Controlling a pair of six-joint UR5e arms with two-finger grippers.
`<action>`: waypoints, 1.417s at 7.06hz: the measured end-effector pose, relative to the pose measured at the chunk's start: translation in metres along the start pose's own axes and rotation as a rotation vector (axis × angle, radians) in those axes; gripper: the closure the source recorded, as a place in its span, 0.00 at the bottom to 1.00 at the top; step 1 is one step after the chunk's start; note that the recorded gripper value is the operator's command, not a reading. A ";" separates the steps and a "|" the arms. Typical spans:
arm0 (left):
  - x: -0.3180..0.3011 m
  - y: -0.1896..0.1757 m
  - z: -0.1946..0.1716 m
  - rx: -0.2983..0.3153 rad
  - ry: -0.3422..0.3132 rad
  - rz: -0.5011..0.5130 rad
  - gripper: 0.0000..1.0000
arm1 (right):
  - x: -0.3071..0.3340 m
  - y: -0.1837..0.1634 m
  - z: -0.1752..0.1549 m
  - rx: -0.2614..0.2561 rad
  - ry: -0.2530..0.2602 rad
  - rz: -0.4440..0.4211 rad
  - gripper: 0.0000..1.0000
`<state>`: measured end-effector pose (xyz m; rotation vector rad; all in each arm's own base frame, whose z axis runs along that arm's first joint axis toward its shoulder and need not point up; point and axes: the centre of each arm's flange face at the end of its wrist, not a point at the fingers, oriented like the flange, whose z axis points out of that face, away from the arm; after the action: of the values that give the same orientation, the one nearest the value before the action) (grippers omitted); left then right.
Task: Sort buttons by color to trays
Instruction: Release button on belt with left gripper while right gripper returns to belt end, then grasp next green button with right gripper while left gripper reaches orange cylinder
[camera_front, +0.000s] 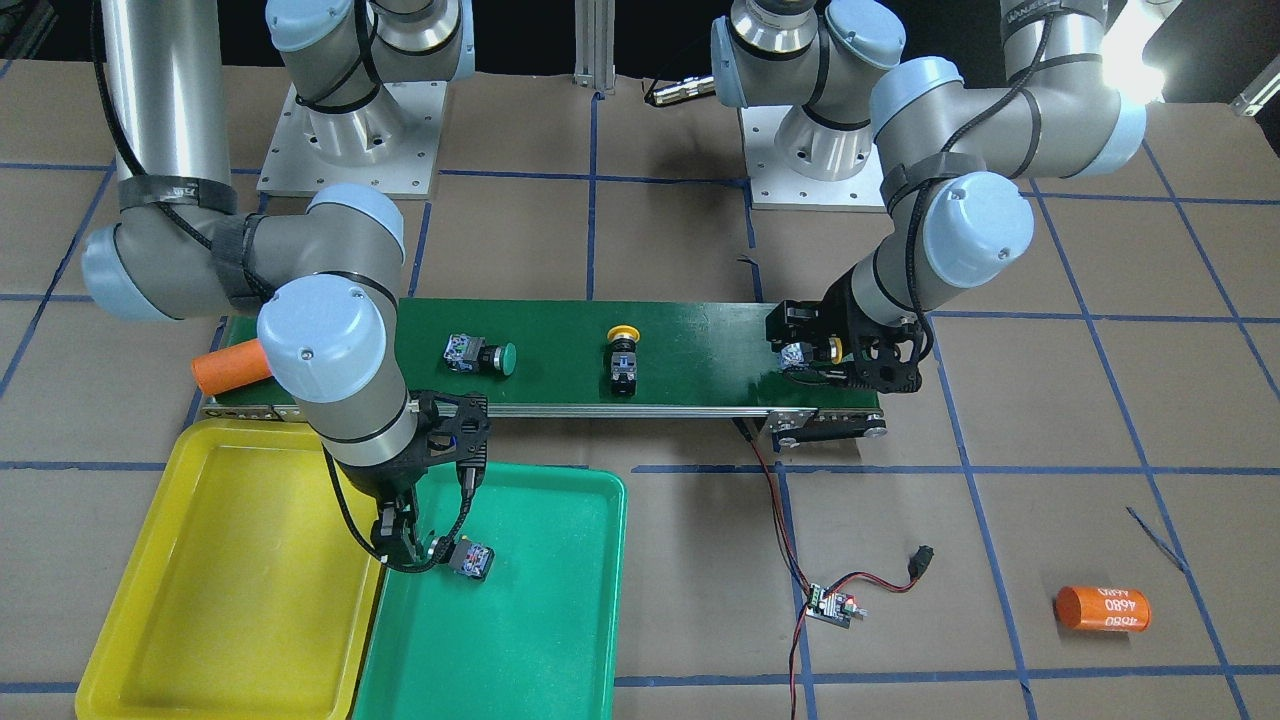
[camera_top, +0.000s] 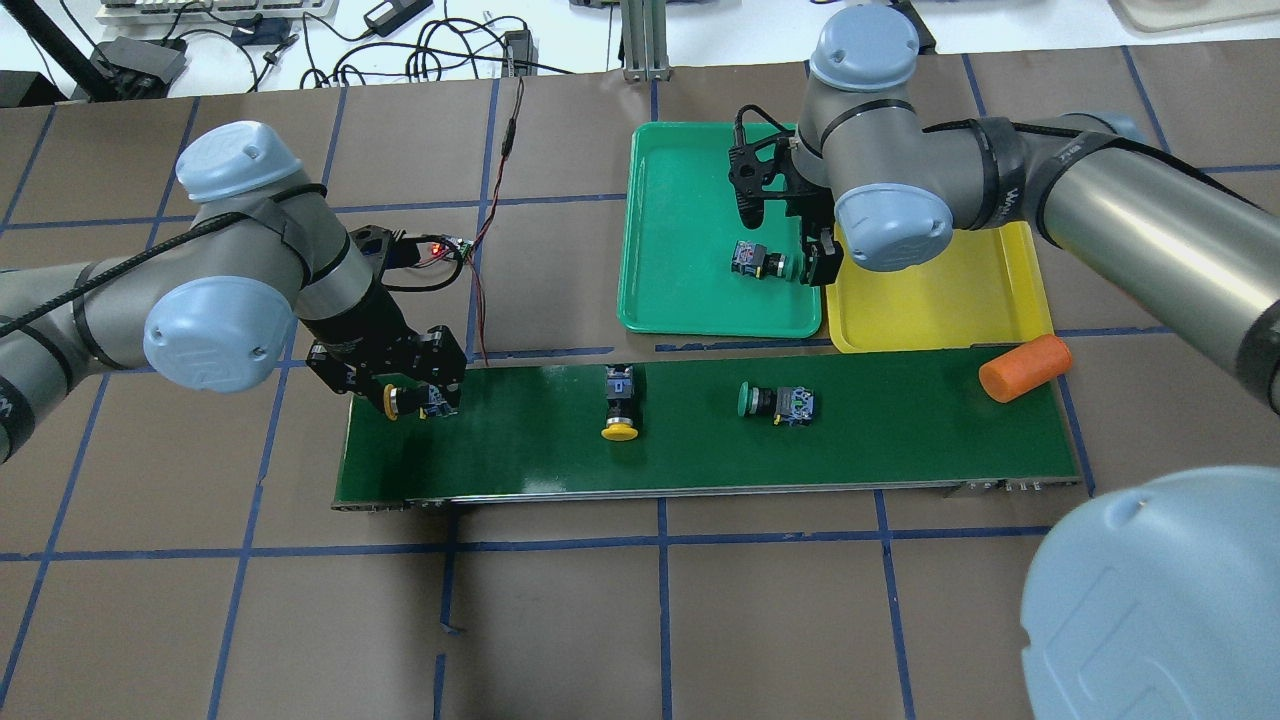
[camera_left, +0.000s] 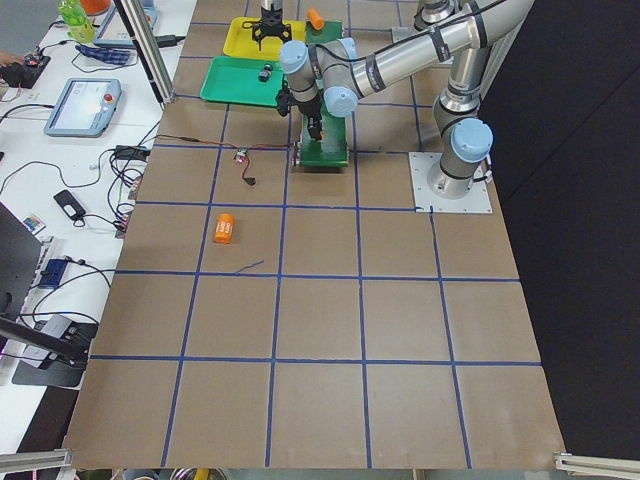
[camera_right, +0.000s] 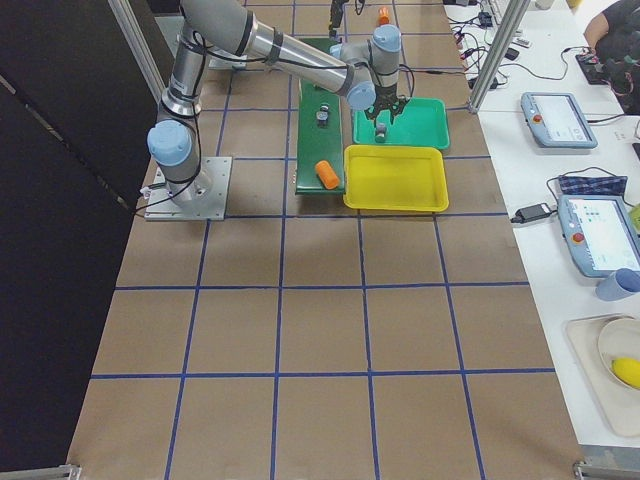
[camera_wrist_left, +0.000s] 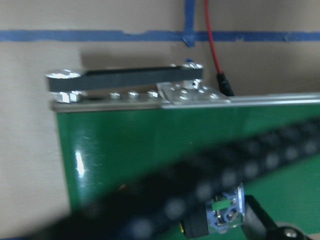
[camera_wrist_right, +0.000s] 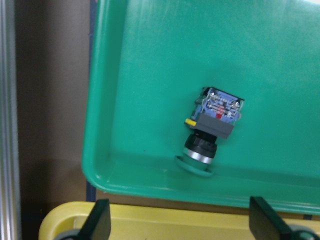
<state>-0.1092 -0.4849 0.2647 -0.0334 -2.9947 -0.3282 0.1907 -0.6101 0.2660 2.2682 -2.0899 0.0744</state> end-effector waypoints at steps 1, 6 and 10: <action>0.004 -0.002 0.005 0.009 -0.003 0.002 0.00 | -0.016 0.016 -0.009 -0.002 -0.033 0.022 0.00; -0.041 -0.032 -0.035 0.097 -0.076 0.023 0.00 | -0.160 0.081 -0.010 -0.012 -0.096 0.112 0.00; -0.227 -0.146 -0.084 0.197 -0.137 0.010 0.00 | -0.185 0.096 0.006 -0.002 -0.092 0.122 0.00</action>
<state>0.1209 -0.6478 0.2855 -0.0536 -3.1459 -0.0293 0.0795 -0.4344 0.2475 2.1805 -2.2714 -0.0268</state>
